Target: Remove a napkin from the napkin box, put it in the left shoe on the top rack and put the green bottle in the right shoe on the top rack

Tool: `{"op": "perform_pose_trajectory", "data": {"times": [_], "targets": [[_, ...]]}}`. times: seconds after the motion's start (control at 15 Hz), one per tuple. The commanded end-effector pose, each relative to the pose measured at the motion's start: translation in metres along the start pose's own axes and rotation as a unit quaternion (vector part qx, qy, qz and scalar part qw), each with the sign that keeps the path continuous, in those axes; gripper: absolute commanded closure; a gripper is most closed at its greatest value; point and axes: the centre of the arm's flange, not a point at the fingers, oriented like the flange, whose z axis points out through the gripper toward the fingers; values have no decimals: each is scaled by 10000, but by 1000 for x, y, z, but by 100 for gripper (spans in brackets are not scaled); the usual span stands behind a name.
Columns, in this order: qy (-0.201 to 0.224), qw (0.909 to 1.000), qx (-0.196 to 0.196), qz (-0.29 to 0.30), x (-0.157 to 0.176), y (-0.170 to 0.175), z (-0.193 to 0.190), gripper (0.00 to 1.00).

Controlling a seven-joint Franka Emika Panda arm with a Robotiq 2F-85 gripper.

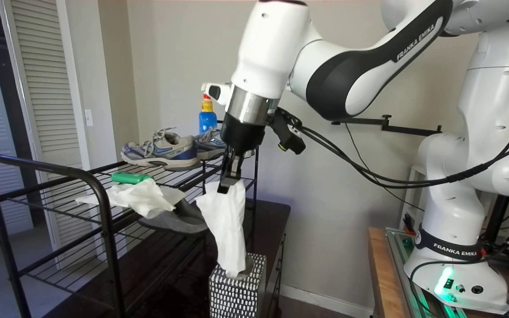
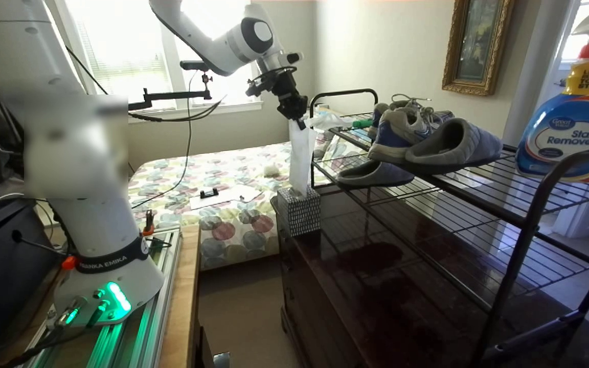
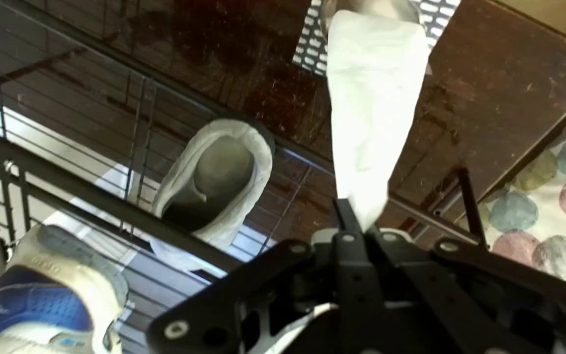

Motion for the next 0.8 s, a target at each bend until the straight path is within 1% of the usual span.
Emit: {"op": "perform_pose_trajectory", "data": {"times": [0.0,0.27,0.47,0.6,0.73], "targets": [[499,9985,220,44,3,15,-45,100],[1020,9941,297,233,8,32,-85,100],[1400,9884,126,577,7,60,-114,100],[1701,9804,-111,986,6,85,-135,100],[1957,9698,-373,1404,5,109,-151,100]]}}
